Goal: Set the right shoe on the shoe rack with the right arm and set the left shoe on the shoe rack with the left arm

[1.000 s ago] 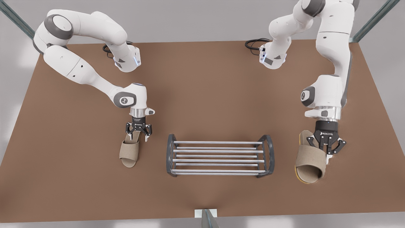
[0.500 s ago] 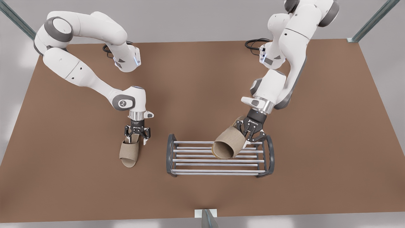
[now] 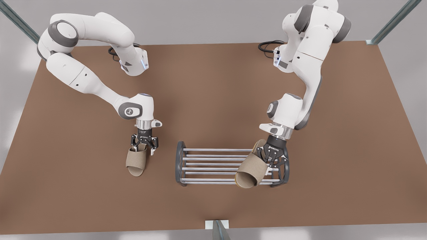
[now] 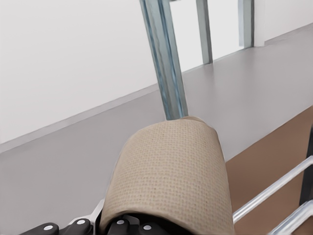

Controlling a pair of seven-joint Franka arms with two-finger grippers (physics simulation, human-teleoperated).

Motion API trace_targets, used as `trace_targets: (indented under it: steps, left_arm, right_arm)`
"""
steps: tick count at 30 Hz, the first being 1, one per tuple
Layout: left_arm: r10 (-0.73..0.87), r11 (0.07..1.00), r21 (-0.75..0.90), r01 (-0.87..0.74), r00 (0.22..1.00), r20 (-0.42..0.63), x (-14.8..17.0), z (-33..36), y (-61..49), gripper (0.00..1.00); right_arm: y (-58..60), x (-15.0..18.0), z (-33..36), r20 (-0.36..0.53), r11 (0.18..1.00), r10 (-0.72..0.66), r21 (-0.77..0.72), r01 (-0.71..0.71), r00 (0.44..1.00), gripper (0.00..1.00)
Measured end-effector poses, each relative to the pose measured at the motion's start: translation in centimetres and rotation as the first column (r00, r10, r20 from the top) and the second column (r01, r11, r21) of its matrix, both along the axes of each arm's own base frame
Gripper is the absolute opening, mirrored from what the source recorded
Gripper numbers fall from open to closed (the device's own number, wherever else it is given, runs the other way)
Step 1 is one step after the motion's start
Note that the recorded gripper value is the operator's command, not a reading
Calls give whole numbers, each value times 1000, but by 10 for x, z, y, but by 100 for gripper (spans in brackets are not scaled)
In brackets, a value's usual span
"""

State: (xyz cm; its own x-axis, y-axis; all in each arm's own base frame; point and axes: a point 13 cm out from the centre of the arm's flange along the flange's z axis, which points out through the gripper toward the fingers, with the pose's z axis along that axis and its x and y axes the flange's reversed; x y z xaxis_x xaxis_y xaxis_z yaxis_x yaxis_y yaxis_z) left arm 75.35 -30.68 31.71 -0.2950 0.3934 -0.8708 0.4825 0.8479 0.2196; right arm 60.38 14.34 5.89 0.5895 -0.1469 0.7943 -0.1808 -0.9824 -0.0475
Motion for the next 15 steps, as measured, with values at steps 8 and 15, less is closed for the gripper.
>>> trace_targets:
  steps: [8,15]
  left_arm:
    - [-19,1000,18,20,998,-57,-8,-51,-14,28]
    - [-18,999,28,21,997,-80,-8,-75,-15,29]
  right_arm:
    - [-2,7,-1,5,1000,-9,5,8,1000,100]
    - [-2,15,1,15,1000,-14,4,14,1000,100]
